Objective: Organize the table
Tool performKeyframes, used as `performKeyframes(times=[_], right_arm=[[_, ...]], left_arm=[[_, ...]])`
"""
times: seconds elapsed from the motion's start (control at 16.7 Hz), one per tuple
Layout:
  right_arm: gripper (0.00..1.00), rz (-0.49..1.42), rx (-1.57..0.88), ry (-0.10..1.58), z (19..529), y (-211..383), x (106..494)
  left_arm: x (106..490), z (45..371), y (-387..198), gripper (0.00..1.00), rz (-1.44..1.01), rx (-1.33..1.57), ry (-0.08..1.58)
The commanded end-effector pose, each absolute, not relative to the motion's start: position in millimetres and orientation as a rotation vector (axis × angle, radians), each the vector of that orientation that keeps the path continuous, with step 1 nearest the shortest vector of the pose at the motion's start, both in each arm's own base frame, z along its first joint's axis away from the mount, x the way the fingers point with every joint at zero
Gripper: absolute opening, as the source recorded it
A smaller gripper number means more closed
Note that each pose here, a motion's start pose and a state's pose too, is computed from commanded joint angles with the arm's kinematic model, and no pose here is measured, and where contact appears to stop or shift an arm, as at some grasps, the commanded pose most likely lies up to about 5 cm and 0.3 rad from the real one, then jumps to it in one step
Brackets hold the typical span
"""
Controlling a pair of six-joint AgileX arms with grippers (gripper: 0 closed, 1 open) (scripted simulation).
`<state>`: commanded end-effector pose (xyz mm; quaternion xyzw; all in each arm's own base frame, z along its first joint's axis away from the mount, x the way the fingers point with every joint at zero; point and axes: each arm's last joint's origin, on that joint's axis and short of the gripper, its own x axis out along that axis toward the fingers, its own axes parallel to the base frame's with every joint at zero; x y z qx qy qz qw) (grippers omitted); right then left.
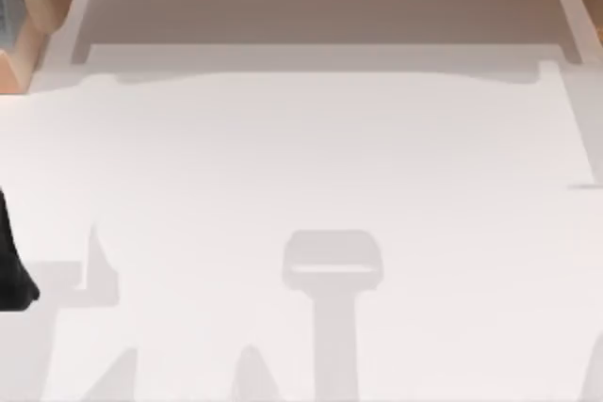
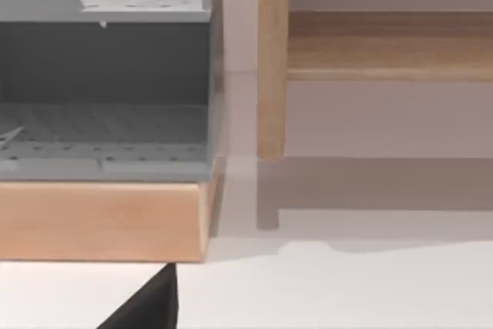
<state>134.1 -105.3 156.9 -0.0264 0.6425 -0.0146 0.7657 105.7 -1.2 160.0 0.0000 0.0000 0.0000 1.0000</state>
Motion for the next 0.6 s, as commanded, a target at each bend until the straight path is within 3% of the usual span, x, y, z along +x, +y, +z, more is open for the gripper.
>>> performKeyframes(times=[0.6], right_arm=[[0.0,-0.044,-0.069,1.377,155.9,-107.1,135.8]], left_arm=[[105.7,160.0,-1.2,1.0,0.0,0.0,0.0]])
